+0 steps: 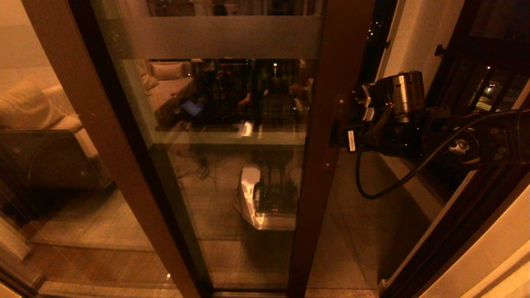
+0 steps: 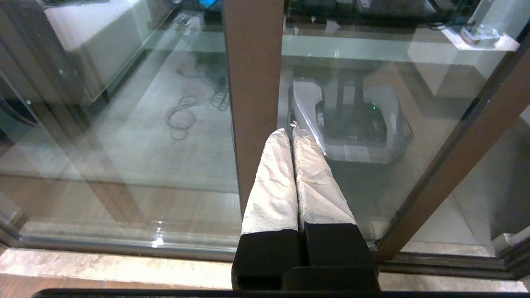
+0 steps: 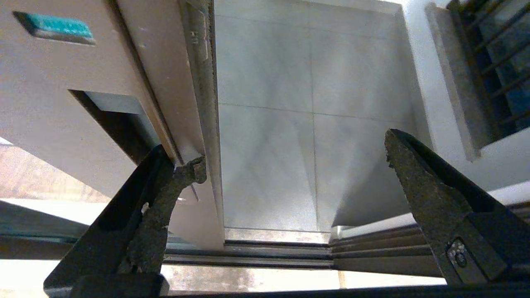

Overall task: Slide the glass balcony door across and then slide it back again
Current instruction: Close the slid door

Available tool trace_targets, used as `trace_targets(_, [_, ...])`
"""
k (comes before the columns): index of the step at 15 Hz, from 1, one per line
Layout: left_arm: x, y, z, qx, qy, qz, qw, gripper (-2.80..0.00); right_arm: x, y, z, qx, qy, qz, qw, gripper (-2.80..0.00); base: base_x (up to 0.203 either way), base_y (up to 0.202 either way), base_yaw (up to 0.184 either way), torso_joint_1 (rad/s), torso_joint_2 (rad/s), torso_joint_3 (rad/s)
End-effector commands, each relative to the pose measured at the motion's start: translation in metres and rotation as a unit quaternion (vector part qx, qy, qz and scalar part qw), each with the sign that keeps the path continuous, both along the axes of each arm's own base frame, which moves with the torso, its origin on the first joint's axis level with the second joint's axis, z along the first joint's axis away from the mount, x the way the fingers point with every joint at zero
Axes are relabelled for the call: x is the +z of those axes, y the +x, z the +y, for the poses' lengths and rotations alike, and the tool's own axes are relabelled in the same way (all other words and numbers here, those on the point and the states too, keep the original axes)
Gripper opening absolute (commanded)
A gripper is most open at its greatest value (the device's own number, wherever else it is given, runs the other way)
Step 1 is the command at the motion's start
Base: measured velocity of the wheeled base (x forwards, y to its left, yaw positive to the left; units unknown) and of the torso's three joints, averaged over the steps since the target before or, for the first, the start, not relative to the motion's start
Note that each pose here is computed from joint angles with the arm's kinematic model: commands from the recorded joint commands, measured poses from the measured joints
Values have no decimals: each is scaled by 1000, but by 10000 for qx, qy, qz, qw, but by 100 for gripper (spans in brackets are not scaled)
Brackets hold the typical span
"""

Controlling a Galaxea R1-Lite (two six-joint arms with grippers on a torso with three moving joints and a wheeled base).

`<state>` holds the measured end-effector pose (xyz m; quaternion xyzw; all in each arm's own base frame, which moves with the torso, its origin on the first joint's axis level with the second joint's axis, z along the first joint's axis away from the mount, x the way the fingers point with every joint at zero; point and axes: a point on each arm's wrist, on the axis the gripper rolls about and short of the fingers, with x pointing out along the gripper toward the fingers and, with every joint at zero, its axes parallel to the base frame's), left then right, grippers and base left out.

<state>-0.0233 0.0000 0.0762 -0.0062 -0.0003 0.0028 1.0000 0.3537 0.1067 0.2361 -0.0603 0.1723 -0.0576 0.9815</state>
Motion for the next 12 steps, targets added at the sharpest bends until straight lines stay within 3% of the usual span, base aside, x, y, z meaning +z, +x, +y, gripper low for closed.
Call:
trace_targets(1, [0, 0, 0, 3, 0, 11, 10000, -280, 7, -8, -3, -20, -4, -66, 10000, 0, 0, 0, 0, 0, 0, 0])
trace_targets(12, [0, 0, 0, 3, 0, 11, 10000, -280, 8, -31, -14, -62, 7, -140, 9999, 0, 0, 0, 0, 0, 0, 0])
